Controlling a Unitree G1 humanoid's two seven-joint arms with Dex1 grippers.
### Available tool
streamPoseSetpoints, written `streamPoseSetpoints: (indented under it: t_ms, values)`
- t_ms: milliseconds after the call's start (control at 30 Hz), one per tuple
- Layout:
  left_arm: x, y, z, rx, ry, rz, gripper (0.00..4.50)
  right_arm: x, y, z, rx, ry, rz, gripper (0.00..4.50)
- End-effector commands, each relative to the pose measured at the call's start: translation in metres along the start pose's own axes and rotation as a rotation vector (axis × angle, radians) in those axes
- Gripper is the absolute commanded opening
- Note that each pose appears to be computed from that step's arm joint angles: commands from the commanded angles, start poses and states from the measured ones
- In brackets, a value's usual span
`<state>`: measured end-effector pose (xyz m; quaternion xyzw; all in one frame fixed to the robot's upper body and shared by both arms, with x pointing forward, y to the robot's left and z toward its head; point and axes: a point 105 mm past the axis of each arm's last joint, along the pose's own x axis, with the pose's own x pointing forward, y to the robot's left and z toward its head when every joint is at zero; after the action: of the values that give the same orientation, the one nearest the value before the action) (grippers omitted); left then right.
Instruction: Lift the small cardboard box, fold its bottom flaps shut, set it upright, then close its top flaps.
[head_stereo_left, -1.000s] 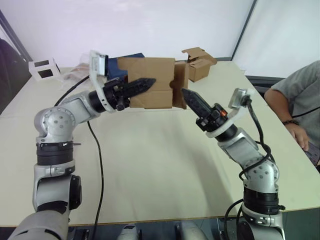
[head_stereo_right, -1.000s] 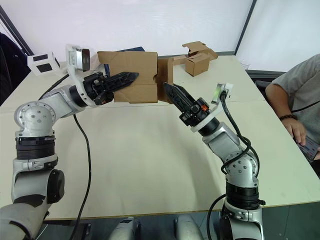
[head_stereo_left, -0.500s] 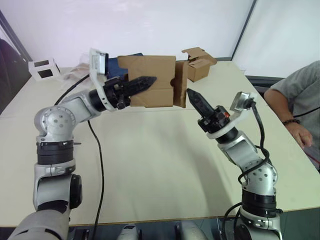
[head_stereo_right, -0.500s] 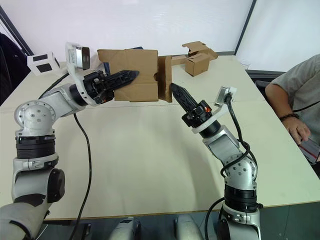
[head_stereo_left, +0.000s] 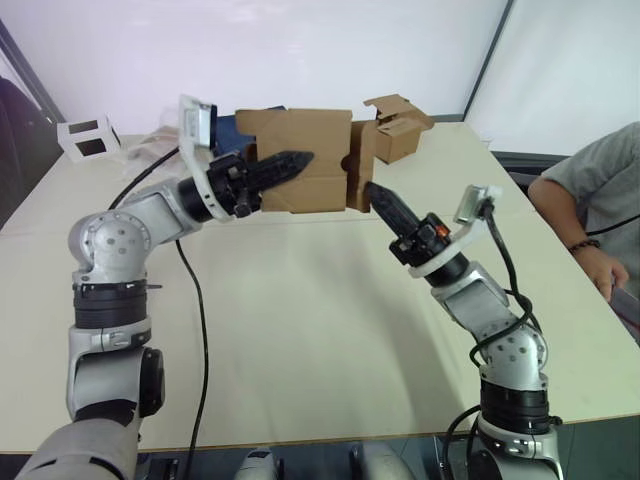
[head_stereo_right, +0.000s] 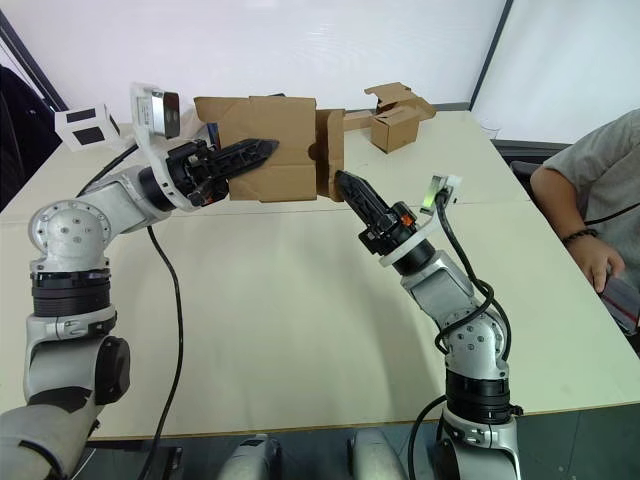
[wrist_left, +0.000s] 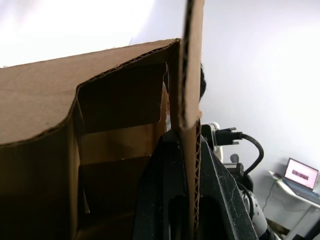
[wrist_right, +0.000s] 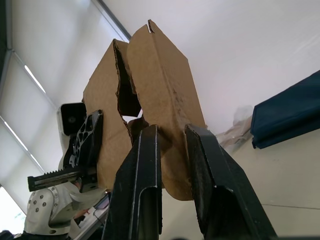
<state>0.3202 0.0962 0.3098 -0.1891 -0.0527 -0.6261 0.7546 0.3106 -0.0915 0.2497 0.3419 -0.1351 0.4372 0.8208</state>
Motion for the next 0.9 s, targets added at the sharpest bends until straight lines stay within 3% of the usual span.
streamPoseSetpoints:
  t_ms: [33, 467, 900]
  values:
    - [0.003, -0.013, 0.009, 0.049, -0.018, -0.046, 0.00, 0.007, 0.014, 0.007, -0.052, -0.021, 0.041, 0.28]
    - [0.004, -0.010, 0.003, 0.057, -0.009, -0.031, 0.00, 0.016, 0.026, 0.001, -0.080, -0.001, 0.055, 0.28]
    - [0.006, -0.013, -0.001, 0.037, -0.002, -0.057, 0.00, 0.015, 0.060, -0.018, 0.025, 0.155, 0.264, 0.28]
